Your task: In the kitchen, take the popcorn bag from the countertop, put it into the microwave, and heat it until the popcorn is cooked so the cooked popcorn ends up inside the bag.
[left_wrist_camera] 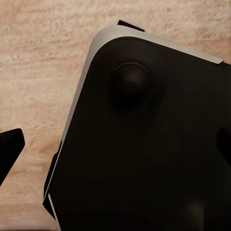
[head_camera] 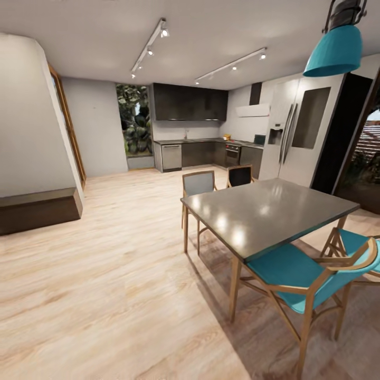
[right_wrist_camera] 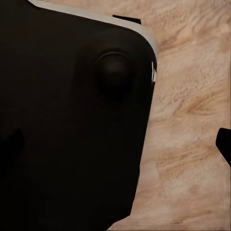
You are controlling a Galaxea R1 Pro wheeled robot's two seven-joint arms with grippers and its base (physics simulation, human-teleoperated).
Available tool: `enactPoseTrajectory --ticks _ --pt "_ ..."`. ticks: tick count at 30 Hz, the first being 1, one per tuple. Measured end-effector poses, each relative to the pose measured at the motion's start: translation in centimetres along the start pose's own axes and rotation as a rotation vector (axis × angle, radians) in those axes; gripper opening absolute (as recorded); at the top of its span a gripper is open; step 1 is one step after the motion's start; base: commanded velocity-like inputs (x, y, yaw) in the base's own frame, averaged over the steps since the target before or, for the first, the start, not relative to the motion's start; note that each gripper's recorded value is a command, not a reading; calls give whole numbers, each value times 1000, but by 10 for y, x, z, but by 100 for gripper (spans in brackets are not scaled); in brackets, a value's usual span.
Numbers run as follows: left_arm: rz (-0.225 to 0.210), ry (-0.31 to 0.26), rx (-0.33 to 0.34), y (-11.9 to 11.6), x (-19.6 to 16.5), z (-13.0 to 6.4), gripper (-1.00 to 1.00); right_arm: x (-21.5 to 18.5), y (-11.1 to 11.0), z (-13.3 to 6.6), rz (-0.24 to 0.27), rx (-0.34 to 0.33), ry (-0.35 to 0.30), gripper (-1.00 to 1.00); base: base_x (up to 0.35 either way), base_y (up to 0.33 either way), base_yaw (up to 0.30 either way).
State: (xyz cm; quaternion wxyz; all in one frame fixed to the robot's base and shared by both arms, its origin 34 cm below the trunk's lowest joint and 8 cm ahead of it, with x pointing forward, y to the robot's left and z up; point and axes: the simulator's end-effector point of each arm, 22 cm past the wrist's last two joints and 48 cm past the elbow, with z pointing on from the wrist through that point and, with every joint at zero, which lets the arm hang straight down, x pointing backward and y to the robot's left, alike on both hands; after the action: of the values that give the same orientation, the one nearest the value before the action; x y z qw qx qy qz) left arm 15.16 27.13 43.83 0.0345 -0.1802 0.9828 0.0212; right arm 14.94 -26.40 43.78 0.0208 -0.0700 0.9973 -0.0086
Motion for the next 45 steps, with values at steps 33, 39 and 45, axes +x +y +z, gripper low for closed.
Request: enactPoseTrajectory --ticks 33,39,45 --pt "3 1 2 0 0 0 100 1 1 0 -38 -2 2 100 80 0 297" --pt "3 2 2 0 1 0 100 1 1 0 -38 -2 2 100 322 0 297" --pt "3 6 2 0 2 0 100 0 -1 0 -38 0 -1 100 324 0 75"
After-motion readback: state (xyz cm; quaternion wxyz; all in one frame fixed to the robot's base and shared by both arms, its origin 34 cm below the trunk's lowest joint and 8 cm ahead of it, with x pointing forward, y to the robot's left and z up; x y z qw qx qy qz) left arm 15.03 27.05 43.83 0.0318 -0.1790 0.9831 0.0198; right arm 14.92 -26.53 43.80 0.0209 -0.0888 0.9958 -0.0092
